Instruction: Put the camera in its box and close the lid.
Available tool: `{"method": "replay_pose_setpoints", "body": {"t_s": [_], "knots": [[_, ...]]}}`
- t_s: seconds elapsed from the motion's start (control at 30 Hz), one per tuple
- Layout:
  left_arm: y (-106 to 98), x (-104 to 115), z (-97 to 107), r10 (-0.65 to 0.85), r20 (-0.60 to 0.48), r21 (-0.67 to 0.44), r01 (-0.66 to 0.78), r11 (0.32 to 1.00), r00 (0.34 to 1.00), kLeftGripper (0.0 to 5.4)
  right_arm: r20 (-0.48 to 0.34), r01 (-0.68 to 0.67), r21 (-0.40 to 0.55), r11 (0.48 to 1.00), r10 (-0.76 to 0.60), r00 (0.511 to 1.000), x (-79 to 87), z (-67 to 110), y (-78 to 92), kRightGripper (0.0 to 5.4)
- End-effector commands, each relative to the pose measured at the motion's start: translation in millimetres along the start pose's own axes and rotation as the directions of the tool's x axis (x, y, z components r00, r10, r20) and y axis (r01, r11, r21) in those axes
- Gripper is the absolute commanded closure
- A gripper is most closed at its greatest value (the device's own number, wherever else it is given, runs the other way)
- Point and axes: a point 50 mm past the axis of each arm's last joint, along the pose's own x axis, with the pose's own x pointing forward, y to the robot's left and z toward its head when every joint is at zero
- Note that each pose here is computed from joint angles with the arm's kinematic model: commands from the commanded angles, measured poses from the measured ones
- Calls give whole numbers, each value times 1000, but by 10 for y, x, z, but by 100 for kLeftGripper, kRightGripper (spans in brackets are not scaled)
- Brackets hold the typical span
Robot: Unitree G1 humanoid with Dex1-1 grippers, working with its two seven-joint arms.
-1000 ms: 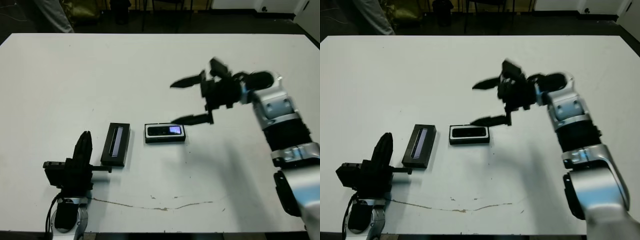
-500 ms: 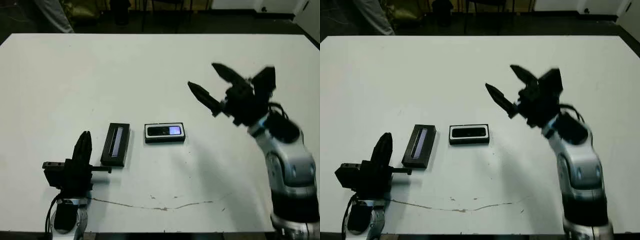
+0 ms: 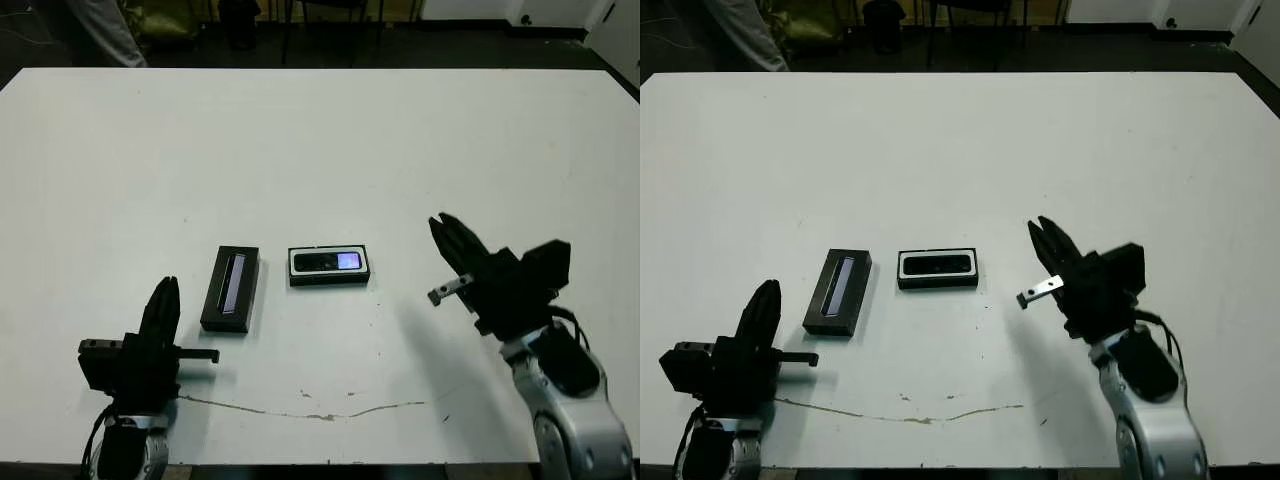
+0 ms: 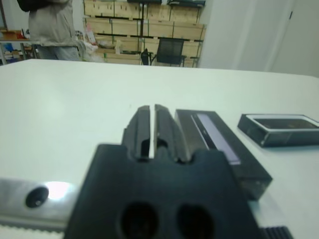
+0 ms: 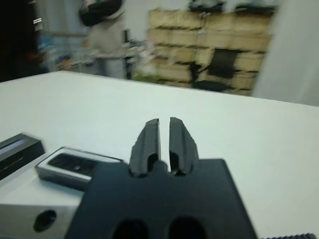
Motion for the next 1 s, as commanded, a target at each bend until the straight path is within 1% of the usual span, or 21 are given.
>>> {"method": "replay_pose_setpoints", "body": {"t_s": [0.03, 0.17, 0.3, 0.4, 0.53, 0.6, 0.67, 0.8, 0.93, 1.0], "knots": [[16, -48, -9, 7, -39, 10, -6, 1000, 999, 540, 20, 82, -21, 996, -81, 996, -80, -97, 59, 538], [10, -72, 24, 13, -47, -11, -14, 1000, 999, 540, 51, 128, -35, 991, -126, 991, -115, -166, 148, 538], [-18, -124, 49, 8, -36, -38, -9, 999, 999, 540, 50, 134, -17, 991, -133, 990, -119, -209, 236, 538], [-92, -198, 102, -1, -31, -46, -1, 999, 1000, 540, 43, 131, -16, 991, -130, 991, -113, -227, 286, 538], [-229, -340, 223, 5, -41, -38, -6, 999, 999, 540, 39, 125, -12, 992, -124, 991, -96, -246, 321, 538], [-304, -420, 305, -3, -87, -71, -3, 997, 996, 531, 36, 126, -6, 992, -126, 991, -86, -258, 332, 539], [-357, -465, 387, -27, -92, -64, 21, 998, 995, 501, 28, 130, -1, 991, -130, 991, -82, -264, 343, 540], [-446, -525, 496, -104, -99, -46, 100, 994, 990, 409, 19, 138, 7, 990, -138, 990, -72, -270, 363, 540], [-498, -538, 505, -110, -108, 51, 116, 992, 988, 314, 16, 142, 19, 990, -142, 990, -62, -281, 376, 540], [-499, -525, 498, -104, -146, 86, 117, 989, 984, 264, 18, 141, 24, 990, -142, 990, -57, -285, 378, 540]]}}
